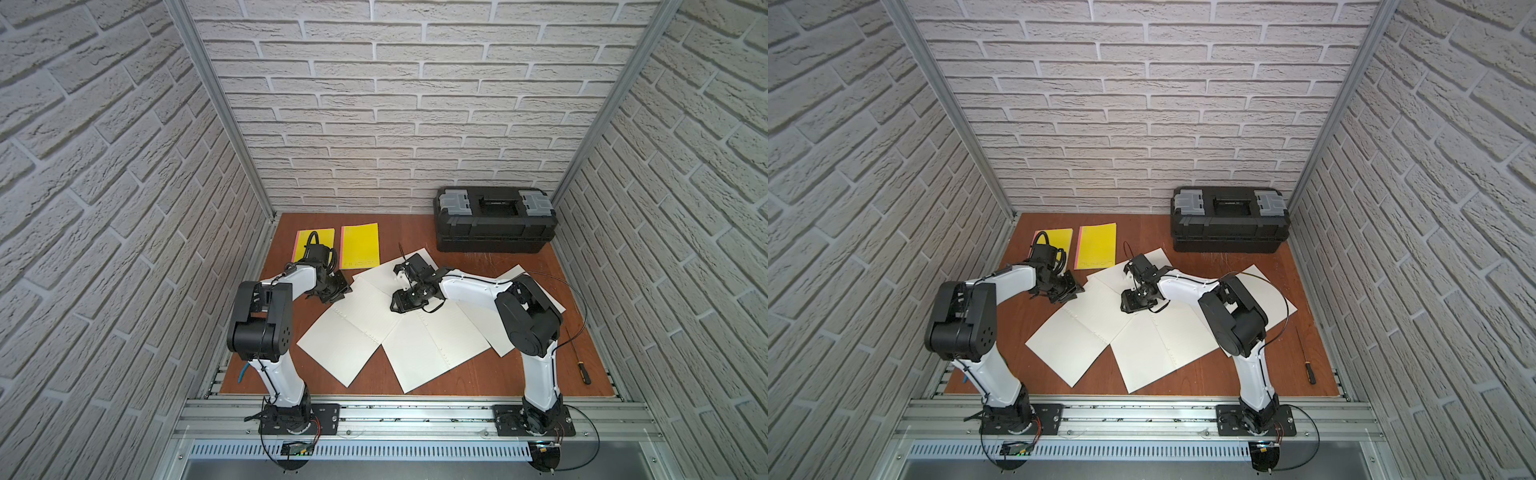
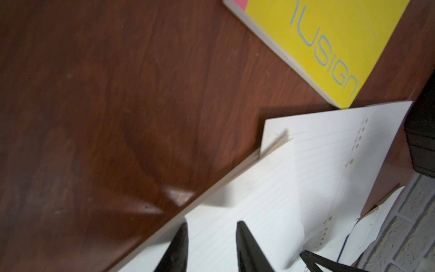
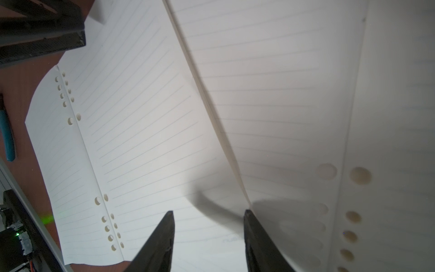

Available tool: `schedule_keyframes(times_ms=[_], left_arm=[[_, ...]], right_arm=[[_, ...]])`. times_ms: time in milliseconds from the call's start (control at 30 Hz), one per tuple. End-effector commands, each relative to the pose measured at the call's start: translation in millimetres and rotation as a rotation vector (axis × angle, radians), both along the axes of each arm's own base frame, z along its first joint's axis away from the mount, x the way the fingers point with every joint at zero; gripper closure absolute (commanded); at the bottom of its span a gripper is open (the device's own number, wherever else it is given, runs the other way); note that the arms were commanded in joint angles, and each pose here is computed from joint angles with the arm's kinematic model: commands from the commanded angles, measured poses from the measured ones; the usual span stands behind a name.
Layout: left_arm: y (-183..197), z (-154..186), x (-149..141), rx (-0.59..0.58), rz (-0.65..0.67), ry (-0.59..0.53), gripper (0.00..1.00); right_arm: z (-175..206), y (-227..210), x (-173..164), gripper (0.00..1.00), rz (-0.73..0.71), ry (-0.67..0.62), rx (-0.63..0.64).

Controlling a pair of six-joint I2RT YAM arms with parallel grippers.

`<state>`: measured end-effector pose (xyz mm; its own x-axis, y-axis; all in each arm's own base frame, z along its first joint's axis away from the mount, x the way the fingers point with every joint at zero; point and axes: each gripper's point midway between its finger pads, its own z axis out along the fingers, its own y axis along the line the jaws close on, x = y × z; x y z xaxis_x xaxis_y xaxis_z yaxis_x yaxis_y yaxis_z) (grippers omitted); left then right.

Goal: Close the notebook
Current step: Adjust the notebook at the center of the board.

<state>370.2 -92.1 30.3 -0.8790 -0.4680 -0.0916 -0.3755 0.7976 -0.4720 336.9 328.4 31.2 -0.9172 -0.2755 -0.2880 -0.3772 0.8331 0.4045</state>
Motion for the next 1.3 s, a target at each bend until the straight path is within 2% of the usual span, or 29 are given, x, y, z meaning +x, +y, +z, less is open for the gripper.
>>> schedule_keyframes(times_ms=[0,233,400,600,1267], left_arm=[[13,-14,-6,0.060,0.010,0.036,0.65],[12,24,-19,0.083,0.001,-0.028,0.63],[5,32,-35,0.084,0.003,-0.031,0.62],[1,21,-52,0.109,-0.007,0.007,0.62],[-12,-10,-71,0.098,-0.030,0.078,0.63]], right_arm=[[-8,4,-3,0.52,0.014,0.016,-0.007],[-13,6,-2,0.52,0.014,0.026,-0.005],[-16,7,-1,0.52,0.015,0.026,-0.007],[-15,10,1,0.52,0.019,0.026,0.000],[-19,8,-2,0.52,0.020,0.035,-0.006]])
